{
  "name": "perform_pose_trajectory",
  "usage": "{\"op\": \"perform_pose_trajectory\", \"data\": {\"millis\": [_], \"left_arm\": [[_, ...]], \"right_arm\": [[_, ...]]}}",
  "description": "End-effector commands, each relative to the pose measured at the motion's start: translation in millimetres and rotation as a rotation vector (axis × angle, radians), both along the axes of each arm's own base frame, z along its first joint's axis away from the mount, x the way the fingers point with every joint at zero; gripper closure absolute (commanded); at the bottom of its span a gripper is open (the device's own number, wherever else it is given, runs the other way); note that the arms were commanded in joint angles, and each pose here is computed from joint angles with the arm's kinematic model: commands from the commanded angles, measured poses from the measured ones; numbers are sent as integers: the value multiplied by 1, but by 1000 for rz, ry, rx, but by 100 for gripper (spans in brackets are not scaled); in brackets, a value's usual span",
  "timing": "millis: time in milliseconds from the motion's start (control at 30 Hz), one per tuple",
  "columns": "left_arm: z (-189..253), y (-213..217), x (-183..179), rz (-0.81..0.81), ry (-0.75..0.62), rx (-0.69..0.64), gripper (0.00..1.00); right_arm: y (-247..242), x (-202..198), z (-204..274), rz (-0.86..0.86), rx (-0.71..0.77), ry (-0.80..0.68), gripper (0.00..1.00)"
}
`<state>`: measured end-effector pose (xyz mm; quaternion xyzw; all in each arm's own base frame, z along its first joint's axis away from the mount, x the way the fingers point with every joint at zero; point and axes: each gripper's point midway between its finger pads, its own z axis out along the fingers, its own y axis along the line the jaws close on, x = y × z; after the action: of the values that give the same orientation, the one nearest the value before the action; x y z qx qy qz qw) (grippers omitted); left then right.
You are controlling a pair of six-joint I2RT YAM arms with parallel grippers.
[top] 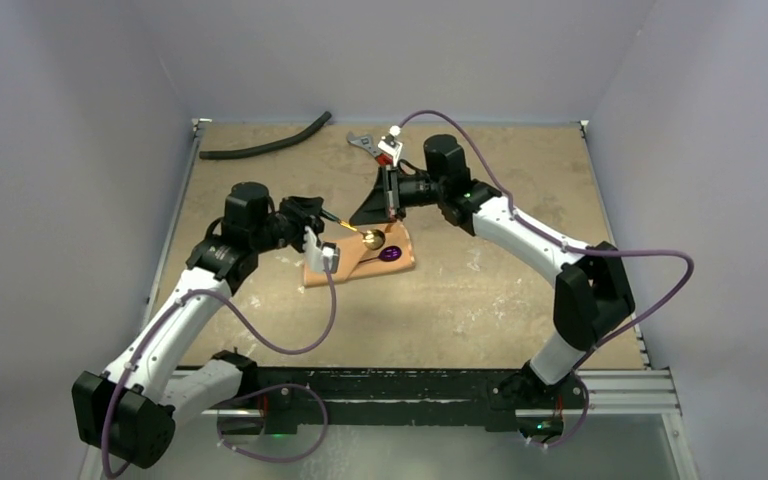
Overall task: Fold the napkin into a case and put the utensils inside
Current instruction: Pass from the right arm to the left, then pass from the left arm to the right
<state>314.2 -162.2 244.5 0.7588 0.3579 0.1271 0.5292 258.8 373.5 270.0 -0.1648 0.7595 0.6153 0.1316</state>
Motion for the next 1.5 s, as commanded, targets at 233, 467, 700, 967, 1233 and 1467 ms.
{"op": "perform_pose_trajectory", "data": {"millis": [233,467,700,967,1233,1467], "left_arm": [[2,16,12,184,112,-12,100],[-13,33,22,320,130,17,100],[-16,25,27,365,159,3,100],[-9,20,26,392,160,-33,100],[-17,15,24,423,238,-41,99],[-65,12,-2,575,641,-95,48]], "right_arm": [[-28,27,-5,-134,-94,-4,31],[-52,23,-8,-188,-113,-3,35],[-51,26,-16,-195,-114,-4,44],[-48,35,-25,-227,-141,-5,54],[-44,30,-27,-196,-126,30,100],[-98,46,-56,-289,-163,68,100]]}}
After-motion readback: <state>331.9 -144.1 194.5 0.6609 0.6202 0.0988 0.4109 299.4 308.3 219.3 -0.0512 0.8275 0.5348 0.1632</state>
